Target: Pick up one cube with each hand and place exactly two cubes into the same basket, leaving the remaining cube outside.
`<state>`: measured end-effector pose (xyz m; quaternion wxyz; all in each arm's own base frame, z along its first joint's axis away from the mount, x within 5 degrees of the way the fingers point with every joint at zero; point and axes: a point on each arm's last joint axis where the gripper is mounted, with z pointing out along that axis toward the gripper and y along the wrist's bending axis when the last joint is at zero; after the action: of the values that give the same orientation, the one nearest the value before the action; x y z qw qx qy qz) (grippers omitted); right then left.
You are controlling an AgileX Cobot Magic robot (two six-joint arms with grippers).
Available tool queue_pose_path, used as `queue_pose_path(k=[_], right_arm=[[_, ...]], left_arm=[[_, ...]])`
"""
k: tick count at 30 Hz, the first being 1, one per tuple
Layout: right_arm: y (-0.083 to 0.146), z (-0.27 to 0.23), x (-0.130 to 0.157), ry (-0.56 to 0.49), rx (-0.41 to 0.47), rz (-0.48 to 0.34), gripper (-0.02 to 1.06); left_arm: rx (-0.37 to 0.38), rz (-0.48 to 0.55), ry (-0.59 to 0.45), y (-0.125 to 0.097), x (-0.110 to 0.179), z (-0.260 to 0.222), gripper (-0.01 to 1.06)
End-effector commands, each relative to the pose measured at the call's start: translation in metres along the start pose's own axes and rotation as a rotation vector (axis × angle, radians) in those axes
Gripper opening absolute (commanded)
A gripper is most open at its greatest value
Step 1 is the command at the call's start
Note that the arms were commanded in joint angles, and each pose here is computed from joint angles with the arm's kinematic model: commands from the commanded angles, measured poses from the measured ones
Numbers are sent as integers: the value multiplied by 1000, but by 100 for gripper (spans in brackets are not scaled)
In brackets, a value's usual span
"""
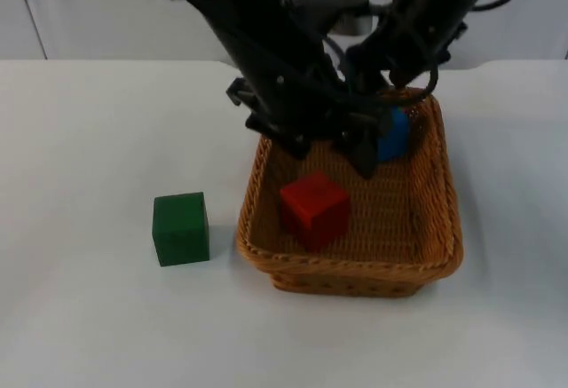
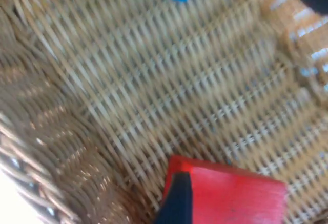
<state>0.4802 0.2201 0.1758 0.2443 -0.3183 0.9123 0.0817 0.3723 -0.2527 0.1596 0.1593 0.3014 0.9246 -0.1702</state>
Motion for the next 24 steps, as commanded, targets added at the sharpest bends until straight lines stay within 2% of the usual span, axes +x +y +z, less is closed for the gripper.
queue_pose_path(k=[1,13,18,24], right_arm=[[2,-21,-10,-36,9,-30,70],[9,-115,-33,-158,33,-56,70],[13,-139,-34,-164,29,-61,70],[17,-158,-29,-135,14,-65,70]], left_arm=[[-7,16,-26,-4,-4,-16,75],[-60,78,-167,-17,-18,-85,75],[-104,86,-202,-19,-19,-107,75],[-119,84,-206,-22,-17,-125,75]])
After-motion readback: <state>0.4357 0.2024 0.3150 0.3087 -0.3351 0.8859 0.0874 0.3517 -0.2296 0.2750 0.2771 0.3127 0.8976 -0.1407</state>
